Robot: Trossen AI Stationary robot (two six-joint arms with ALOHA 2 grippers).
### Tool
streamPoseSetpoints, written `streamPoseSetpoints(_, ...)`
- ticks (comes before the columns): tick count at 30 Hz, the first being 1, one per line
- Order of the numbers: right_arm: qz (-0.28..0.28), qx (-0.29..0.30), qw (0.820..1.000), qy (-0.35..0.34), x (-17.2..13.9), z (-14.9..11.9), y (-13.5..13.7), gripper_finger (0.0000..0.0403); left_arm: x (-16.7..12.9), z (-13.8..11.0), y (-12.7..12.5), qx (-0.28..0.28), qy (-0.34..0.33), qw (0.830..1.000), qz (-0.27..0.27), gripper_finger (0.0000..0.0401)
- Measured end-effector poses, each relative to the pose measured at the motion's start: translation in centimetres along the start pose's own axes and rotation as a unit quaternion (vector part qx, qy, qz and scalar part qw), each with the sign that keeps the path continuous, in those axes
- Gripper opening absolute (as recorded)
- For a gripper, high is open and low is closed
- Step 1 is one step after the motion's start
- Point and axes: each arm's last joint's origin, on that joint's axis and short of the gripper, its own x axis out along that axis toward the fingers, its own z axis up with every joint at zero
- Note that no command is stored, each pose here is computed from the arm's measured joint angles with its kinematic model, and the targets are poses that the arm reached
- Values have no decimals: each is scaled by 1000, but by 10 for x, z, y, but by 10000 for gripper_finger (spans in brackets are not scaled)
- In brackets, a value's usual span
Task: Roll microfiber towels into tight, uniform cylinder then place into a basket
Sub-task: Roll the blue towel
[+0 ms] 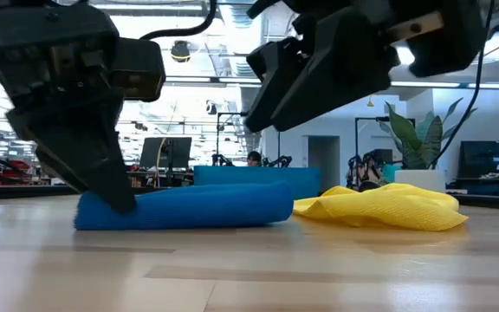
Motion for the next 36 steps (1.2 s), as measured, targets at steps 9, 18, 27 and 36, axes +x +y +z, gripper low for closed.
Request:
streamPoseSetpoints(9,-17,-31,999,27,0,-5,-3,210,0,1,0,8,2,1000,0,125)
streamPoseSetpoints(18,-18,-37,998,51,21,-18,-2,215,0,1,0,9,4,1000,-1,125)
streamPoseSetpoints(27,-58,-9,995,83,33,-29,-9,208,0,1,0,9,5,1000,-3,125)
streamPoseSetpoints(36,-59,25,993,95,42,-36,-11,197,-1,1,-1,54,-1,999,-8,125)
